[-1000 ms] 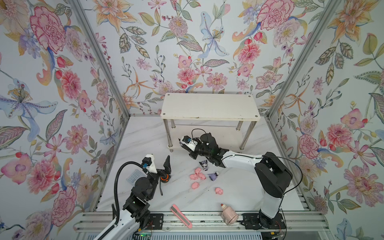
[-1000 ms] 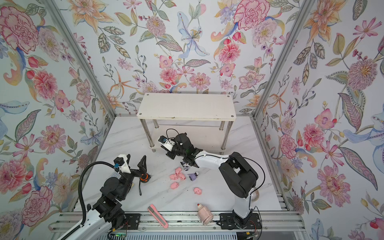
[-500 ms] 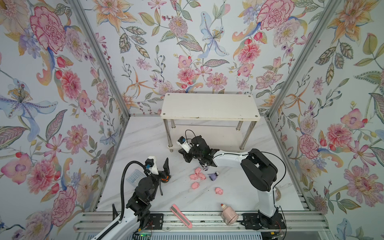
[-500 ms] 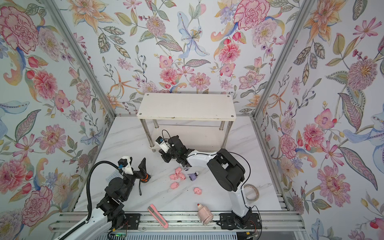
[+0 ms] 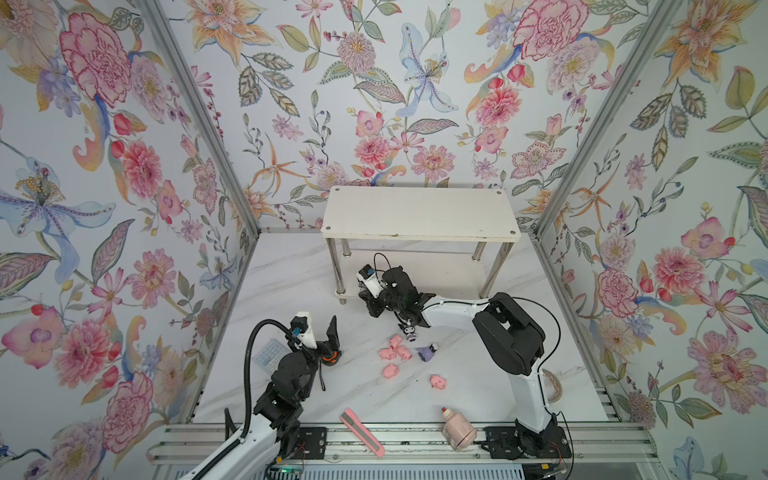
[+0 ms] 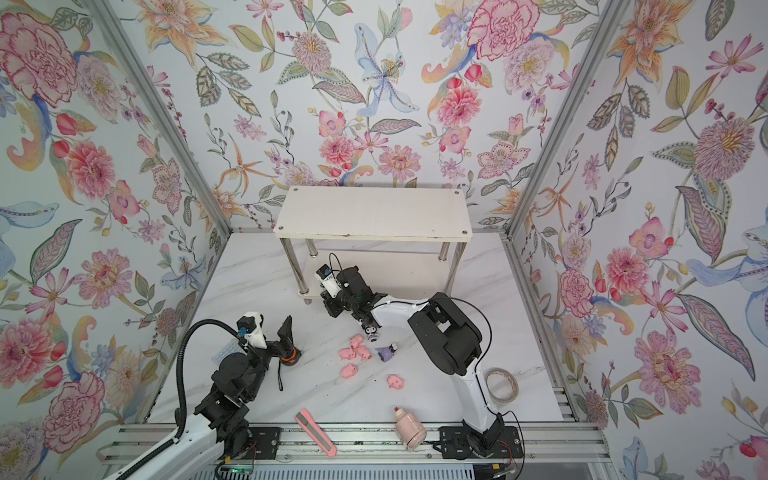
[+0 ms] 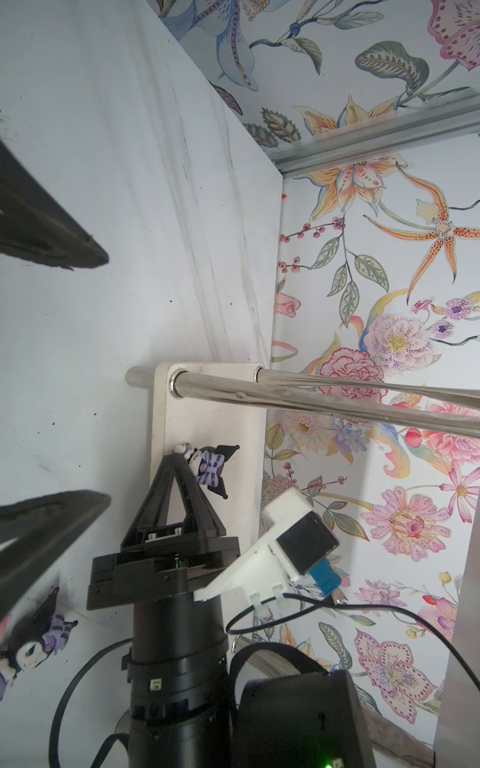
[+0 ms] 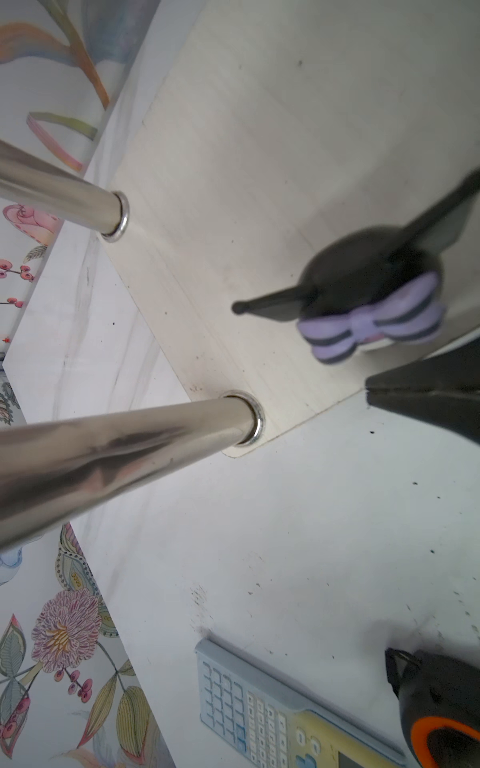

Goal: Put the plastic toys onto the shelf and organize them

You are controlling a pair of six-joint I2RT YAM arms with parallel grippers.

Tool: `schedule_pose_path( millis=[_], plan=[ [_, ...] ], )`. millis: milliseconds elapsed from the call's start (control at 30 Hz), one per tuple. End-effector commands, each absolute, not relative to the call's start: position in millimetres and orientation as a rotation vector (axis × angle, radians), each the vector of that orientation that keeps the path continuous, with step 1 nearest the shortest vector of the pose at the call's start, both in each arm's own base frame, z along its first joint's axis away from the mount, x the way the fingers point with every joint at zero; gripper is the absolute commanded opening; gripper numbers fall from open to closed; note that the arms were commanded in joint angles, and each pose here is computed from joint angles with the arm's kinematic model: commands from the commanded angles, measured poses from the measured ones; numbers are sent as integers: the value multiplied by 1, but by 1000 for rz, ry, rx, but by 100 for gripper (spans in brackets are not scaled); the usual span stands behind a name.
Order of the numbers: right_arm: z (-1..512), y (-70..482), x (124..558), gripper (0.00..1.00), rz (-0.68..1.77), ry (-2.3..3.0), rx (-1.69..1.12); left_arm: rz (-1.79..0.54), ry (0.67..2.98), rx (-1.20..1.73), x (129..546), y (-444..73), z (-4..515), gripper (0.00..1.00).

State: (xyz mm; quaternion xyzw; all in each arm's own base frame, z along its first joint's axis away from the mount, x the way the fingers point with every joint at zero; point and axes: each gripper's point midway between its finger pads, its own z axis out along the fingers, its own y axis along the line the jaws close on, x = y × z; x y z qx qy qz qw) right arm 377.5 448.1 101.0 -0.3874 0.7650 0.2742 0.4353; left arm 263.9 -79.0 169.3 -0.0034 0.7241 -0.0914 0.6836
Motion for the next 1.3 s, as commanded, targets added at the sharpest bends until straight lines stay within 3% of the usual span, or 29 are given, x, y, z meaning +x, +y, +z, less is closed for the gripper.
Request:
schedule_pose_path(
  millis=[0, 667, 1000, 1067, 1200, 1267],
  plan=[
    [99, 447, 390, 0, 686, 1913, -916, -223, 1600, -20, 264, -78, 172, 85],
    [101, 438, 390, 0, 690, 1916, -897, -194, 1611, -20, 266, -75, 168, 87],
    [145, 389, 337, 0, 678, 1869, -799, -213, 1614, 17, 267, -82, 166, 85],
    [148, 373, 327, 2, 648, 1892, -770, -224, 1623, 35, 268, -86, 164, 81],
    [140, 329, 314, 21, 495, 1985, -673, -326, 1666, 152, 269, -114, 158, 61],
    [132, 308, 306, 28, 449, 2030, -631, -384, 1697, 186, 269, -128, 152, 56]
  ],
)
